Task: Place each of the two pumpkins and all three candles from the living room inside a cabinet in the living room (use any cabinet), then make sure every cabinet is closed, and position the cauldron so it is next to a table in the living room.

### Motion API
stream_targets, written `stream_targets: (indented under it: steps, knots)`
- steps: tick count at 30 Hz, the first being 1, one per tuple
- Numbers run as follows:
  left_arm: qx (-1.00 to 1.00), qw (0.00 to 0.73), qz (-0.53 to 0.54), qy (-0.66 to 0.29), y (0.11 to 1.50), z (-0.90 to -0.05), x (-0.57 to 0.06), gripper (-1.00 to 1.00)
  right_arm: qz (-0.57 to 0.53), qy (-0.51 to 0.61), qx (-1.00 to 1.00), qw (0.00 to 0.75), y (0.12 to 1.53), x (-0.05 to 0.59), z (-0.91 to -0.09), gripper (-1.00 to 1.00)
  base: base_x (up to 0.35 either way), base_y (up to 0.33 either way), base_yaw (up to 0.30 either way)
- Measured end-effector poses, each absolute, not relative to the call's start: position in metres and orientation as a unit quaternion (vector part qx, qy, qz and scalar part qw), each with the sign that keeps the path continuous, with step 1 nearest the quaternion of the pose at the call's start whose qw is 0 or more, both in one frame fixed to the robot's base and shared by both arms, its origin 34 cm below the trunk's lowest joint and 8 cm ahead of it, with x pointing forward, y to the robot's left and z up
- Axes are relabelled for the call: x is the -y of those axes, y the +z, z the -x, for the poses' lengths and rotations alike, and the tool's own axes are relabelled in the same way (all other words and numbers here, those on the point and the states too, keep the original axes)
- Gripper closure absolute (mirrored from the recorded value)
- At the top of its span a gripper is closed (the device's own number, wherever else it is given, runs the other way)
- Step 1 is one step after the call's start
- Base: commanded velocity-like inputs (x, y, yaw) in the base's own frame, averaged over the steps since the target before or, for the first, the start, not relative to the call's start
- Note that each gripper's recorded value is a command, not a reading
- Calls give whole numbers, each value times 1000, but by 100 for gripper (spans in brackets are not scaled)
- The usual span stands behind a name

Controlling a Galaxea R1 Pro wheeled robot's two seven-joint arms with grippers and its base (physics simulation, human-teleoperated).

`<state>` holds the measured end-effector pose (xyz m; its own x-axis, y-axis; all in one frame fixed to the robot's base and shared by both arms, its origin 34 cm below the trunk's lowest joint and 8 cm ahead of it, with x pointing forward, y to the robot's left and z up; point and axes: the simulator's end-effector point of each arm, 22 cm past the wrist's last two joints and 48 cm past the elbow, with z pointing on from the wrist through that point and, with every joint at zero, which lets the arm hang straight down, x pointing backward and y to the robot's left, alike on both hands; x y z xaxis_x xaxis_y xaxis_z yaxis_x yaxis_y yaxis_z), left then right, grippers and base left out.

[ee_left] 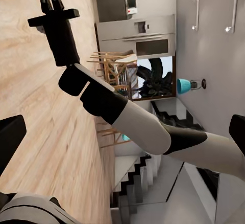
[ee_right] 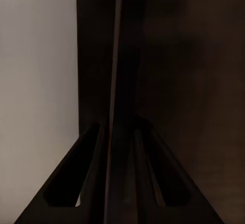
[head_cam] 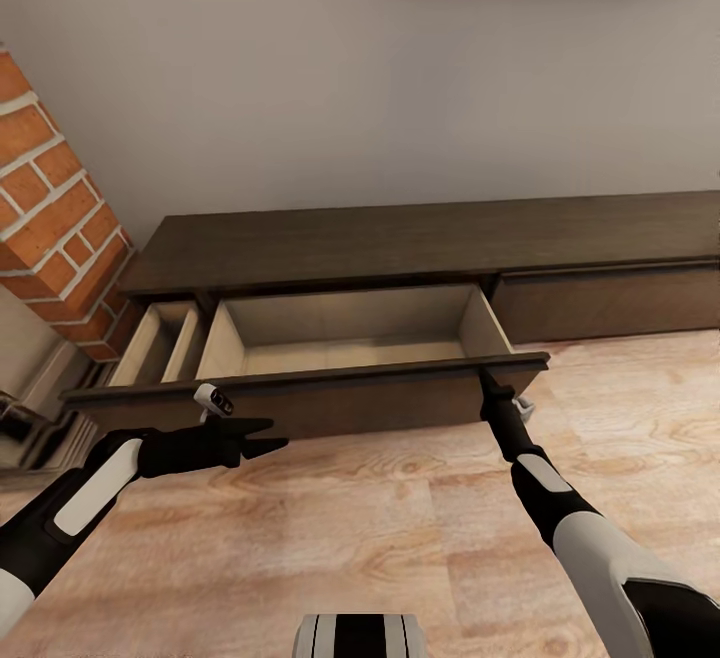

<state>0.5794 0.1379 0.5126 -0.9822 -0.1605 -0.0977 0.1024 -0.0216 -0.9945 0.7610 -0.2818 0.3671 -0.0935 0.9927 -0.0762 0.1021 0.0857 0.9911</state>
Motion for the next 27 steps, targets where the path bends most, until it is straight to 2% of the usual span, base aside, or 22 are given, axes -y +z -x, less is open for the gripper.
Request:
stream_targets:
  steps: [19,20,27]
  knots:
    - [-694,92,21,-714,513,-579,-138,-100,-483,473,-568,469,367,282,-762,100,-4,0,0]
    - [-694,92,21,-714,513,-579,-138,-100,-483,473,-568,469,367,282,-762,-100,0,0,0]
    - [-693,92,21,-714,513,-579,-138,-100,-464,487,-574,468,367,270,-753,-100,0,0,0]
